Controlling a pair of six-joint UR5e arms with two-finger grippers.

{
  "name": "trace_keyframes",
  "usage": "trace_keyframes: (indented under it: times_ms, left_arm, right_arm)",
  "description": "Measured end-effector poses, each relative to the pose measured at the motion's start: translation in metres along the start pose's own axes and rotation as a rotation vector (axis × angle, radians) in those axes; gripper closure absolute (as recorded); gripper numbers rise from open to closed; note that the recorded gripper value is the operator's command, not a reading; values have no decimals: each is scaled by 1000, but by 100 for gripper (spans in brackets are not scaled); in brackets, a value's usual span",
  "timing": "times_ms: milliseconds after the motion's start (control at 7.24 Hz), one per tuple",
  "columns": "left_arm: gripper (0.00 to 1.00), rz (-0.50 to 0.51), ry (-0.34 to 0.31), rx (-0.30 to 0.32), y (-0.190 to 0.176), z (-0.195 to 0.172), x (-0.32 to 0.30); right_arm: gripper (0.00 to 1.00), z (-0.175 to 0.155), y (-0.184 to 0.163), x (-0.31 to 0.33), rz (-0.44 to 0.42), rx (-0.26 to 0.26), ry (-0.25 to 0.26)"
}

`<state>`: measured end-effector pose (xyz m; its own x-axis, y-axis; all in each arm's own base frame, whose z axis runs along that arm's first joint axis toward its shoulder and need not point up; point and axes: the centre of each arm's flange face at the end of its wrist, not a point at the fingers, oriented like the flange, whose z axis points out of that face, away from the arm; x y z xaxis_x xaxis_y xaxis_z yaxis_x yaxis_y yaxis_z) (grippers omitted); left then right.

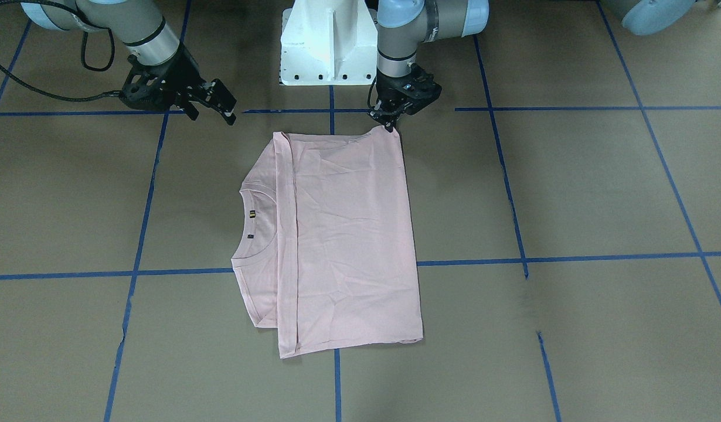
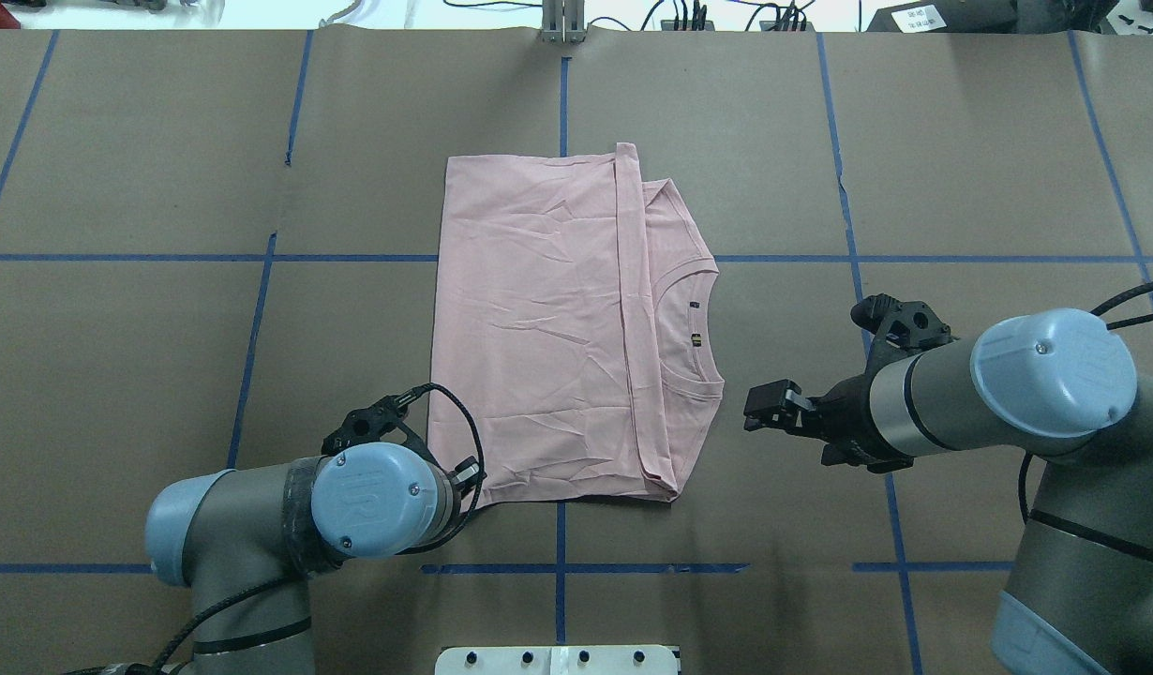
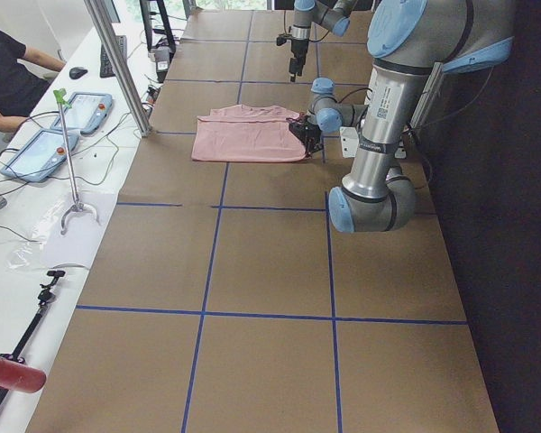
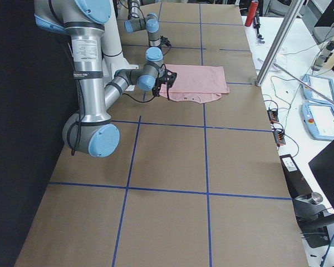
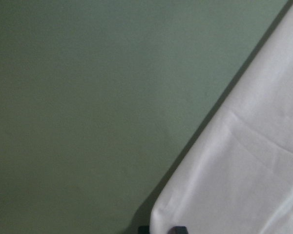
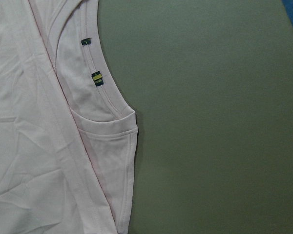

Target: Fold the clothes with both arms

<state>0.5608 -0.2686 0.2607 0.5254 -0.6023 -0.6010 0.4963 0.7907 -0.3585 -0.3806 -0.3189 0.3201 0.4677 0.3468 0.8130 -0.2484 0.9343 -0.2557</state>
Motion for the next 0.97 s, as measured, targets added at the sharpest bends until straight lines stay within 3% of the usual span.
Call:
trace_keyframes:
  times_ms: [415, 691, 967]
  left_arm:
    - [100, 1, 6, -5, 1, -9, 0]
    - [100, 3, 10, -6, 0, -11, 0]
    - [100, 0, 10, -2, -3, -12, 1]
  right_arm:
    - [0, 2, 0, -2, 5, 1, 0]
    - [0, 27, 13, -21, 19, 25, 3]
    - [0, 63, 36, -54, 96, 47, 69]
